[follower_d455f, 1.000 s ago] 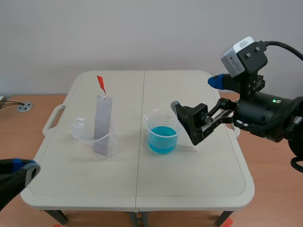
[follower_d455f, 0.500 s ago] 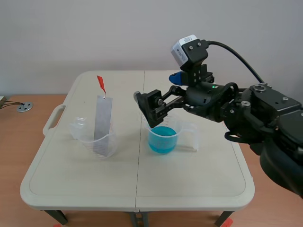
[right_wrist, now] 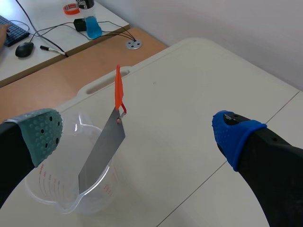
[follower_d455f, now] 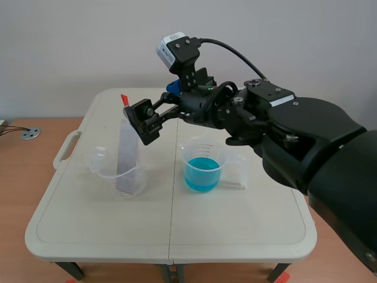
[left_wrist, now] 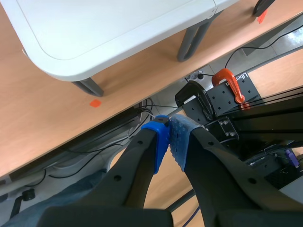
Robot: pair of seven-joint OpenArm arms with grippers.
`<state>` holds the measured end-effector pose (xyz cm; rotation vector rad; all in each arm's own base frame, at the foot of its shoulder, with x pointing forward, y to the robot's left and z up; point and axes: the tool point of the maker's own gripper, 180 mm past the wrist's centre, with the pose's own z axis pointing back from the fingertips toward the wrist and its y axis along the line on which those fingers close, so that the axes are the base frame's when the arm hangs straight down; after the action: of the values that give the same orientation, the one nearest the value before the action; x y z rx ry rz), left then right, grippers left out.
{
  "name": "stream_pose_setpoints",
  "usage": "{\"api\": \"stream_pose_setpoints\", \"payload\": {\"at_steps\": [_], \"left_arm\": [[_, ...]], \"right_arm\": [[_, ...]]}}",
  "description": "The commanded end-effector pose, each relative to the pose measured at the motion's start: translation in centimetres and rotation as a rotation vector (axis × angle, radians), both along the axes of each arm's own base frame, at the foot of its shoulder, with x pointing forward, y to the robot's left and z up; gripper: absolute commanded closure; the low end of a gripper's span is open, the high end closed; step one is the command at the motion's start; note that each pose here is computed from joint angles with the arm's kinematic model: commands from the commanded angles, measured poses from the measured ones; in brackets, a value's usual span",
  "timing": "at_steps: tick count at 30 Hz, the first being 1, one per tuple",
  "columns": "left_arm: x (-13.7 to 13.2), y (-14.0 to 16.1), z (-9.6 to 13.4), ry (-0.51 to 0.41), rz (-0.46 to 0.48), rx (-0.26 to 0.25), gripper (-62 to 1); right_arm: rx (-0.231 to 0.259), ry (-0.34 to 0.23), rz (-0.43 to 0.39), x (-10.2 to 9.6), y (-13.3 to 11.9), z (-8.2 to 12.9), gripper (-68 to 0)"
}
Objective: Hold the metal plate by the orange handle, dip it into the blue solution, take it out and point at it, then put the plate back in the beaker on the left.
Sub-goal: 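Lift the metal plate out of the left beaker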
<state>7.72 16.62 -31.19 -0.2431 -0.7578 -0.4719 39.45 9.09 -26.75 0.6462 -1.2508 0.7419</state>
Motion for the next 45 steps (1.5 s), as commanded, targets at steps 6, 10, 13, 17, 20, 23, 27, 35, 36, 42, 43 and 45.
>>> {"api": "stream_pose_setpoints", "payload": {"at_steps": [6, 10, 13, 17, 20, 23, 27, 35, 36, 42, 43, 45], "left_arm": [[0.2, -0.5, 0.5, -0.015, -0.003, -0.023, -4.3], [0.2, -0.5, 0.5, -0.015, -0.003, -0.023, -4.3], [0.2, -0.5, 0.5, -0.015, -0.003, -0.023, -4.3], [0.2, -0.5, 0.5, -0.015, -0.003, -0.023, -4.3], [0.2, -0.5, 0.5, -0.015, -0.003, -0.023, -4.3], [0.2, -0.5, 0.5, -0.015, -0.003, -0.023, -4.3], [0.2, -0.5, 0.5, -0.015, -0.003, -0.023, -4.3], [0.2, -0.5, 0.5, -0.015, -0.003, -0.023, -4.3], [0.2, -0.5, 0.5, -0.015, -0.003, -0.023, -4.3], [0.2, -0.5, 0.5, -0.015, -0.003, -0.023, -4.3], [0.2, -0.5, 0.5, -0.015, -0.003, -0.023, -4.3], [0.2, -0.5, 0.5, -0.015, -0.003, -0.023, -4.3]], "right_arm": [[0.033, -0.008, 0.071, 0.5, 4.1, 1.8, -66.3], [0.034, 0.02, 0.08, 0.7, 5.5, 1.4, -66.3], [0.033, 0.041, 0.083, 0.9, 6.4, 1.1, -66.3], [0.022, 0.067, 0.09, 0.8, 7.2, 0.4, -66.3], [0.022, 0.071, 0.092, 0.7, 7.4, 0.3, -66.3], [0.036, 0.061, 0.091, 0.7, 7.4, 0.6, -66.3], [0.05, 0.048, 0.078, 1.0, 7.3, 0.9, -66.3], [0.065, 0.041, 0.077, 0.9, 7.4, 1.1, -51.2], [0.068, 0.039, 0.077, 0.9, 7.4, 1.2, -49.7], [0.09, 0.026, 0.074, 1.0, 7.4, 1.5, -41.1], [0.091, 0.025, 0.074, 1.0, 7.4, 1.6, -38.7], [0.092, 0.023, 0.073, 1.0, 7.3, 1.6, -34.3]]}}
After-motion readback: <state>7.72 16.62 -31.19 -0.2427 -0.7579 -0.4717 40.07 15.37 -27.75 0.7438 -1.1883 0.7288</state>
